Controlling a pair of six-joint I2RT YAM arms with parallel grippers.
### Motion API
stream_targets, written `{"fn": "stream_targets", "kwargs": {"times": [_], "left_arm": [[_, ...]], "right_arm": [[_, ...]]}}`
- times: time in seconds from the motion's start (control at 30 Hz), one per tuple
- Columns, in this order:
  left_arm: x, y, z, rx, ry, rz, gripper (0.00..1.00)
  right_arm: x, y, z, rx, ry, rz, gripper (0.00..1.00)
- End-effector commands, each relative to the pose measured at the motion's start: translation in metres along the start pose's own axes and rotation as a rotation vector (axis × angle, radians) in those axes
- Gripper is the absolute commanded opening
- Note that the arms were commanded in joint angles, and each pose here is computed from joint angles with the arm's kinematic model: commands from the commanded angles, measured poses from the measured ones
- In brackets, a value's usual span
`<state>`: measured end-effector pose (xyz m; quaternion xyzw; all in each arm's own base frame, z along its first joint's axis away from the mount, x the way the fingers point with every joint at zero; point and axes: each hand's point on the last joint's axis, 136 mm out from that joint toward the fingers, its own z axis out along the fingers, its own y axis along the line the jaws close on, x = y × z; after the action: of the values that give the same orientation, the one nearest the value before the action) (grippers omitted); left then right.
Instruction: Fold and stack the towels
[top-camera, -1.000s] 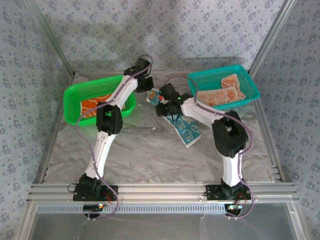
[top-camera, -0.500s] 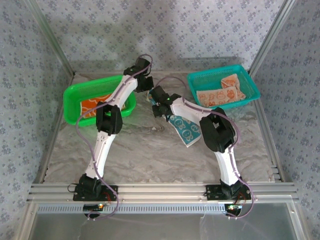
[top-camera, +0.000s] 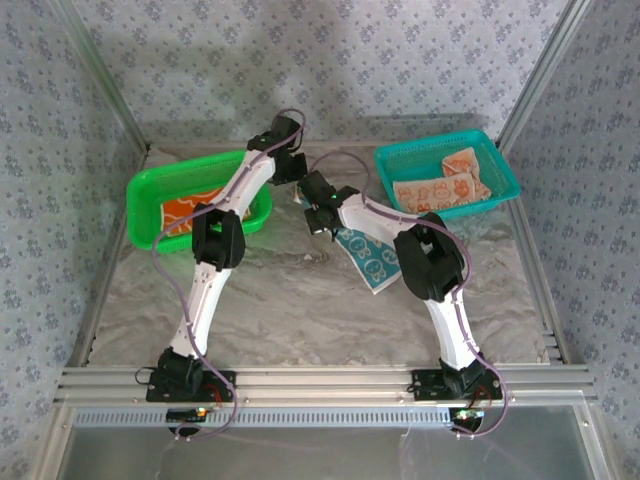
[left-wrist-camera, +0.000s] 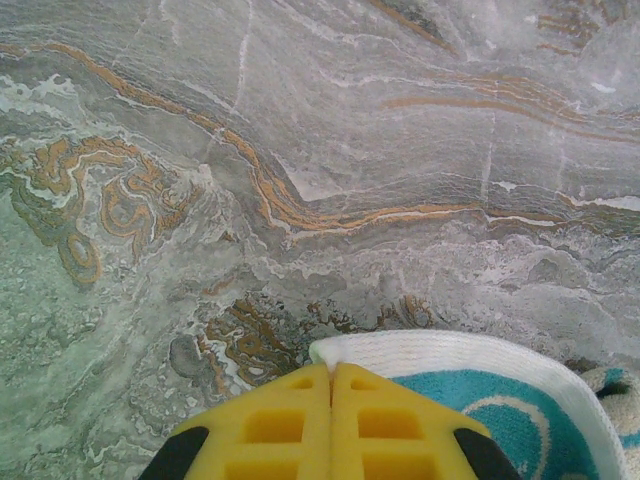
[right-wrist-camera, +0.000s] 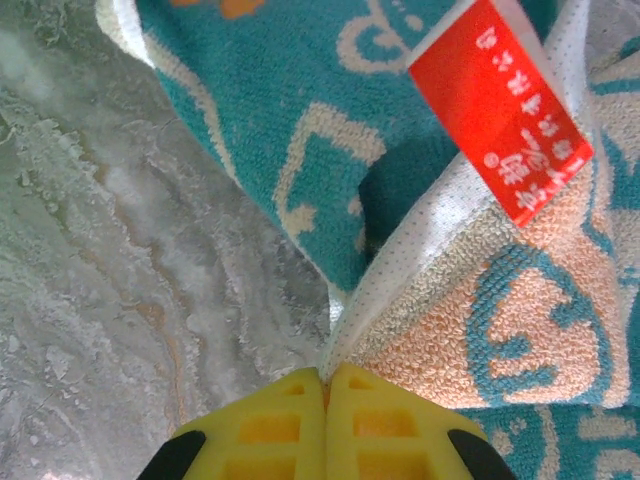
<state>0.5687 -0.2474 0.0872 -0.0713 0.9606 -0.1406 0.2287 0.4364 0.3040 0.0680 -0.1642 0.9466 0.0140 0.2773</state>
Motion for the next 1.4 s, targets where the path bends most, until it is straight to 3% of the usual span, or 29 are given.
{"fn": "stream_targets", "kwargs": {"times": [0.0, 0.33, 0.63, 0.83, 1.1, 1.37], "left_arm": [[-0.012, -0.009, -0.035, 0.024, -0.032, 0.009, 0.0], [-0.024, -0.022, -0.122, 0.019, -0.131, 0.061, 0.0], [-0.026, -0.05, -0.229, 0.136, -0.271, 0.153, 0.0], [-0.014, -0.056, -0.285, 0.244, -0.344, 0.174, 0.0], [-0.003, -0.064, -0.353, 0.331, -0.452, 0.179, 0.0], [0.0, -0.068, -0.398, 0.357, -0.57, 0.178, 0.0]], "right_arm": [[-0.018, -0.021, -0.033, 0.039, -0.072, 0.024, 0.0], [-0.044, -0.082, -0.133, 0.098, -0.264, 0.082, 0.0], [-0.073, -0.119, -0.232, 0.172, -0.497, 0.132, 0.0], [-0.087, -0.126, -0.294, 0.139, -0.644, 0.183, 0.0], [-0.106, -0.125, -0.325, 0.075, -0.726, 0.105, 0.0], [-0.122, -0.133, -0.353, -0.111, -0.811, 0.028, 0.0]]}}
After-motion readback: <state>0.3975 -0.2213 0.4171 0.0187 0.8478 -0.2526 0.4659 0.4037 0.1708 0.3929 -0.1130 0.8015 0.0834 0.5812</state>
